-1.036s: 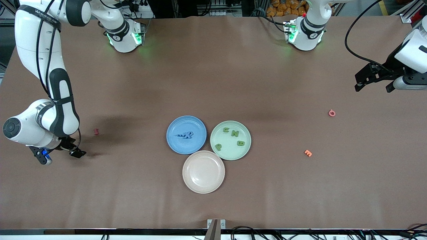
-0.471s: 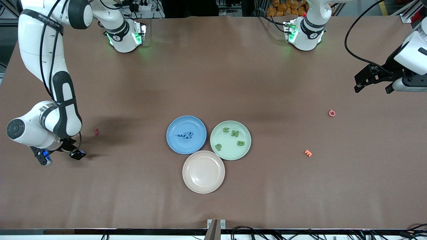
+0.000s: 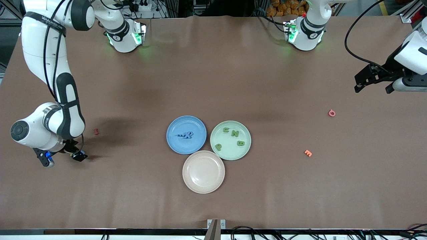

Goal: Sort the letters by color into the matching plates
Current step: 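Lower the right gripper and close it on the blue c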

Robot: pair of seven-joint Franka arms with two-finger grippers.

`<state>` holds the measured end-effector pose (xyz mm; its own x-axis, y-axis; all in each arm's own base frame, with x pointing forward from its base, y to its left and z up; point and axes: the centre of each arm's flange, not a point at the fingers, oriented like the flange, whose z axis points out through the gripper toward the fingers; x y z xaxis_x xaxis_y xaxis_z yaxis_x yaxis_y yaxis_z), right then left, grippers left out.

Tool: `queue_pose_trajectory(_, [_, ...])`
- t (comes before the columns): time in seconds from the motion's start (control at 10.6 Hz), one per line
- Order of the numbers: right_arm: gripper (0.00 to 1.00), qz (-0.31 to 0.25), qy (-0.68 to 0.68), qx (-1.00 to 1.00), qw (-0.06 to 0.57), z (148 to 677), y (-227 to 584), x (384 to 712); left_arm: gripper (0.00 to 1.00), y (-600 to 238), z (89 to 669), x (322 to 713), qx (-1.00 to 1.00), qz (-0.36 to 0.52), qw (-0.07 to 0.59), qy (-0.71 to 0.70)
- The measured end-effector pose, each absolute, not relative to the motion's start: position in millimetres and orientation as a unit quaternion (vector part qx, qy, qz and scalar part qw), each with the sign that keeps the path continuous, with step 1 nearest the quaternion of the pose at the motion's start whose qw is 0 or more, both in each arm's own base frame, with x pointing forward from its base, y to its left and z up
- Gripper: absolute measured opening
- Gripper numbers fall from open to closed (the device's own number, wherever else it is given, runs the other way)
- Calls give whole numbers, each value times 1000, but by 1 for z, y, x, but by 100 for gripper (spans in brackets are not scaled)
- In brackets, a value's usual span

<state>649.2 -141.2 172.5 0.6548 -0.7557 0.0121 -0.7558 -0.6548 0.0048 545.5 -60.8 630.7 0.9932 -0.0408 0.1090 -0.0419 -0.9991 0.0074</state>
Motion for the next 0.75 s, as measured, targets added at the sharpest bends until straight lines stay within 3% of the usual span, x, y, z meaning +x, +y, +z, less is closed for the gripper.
queue_pose_trajectory(0.38, [94, 8, -417, 909, 6, 171, -137, 655, 100, -61, 631, 545, 998, 54, 5, -21])
queue_pose_trajectory(0.75, [78, 13, -418, 908, 8, 171, -141, 655, 100, -61, 631, 545, 998, 54, 5, -21])
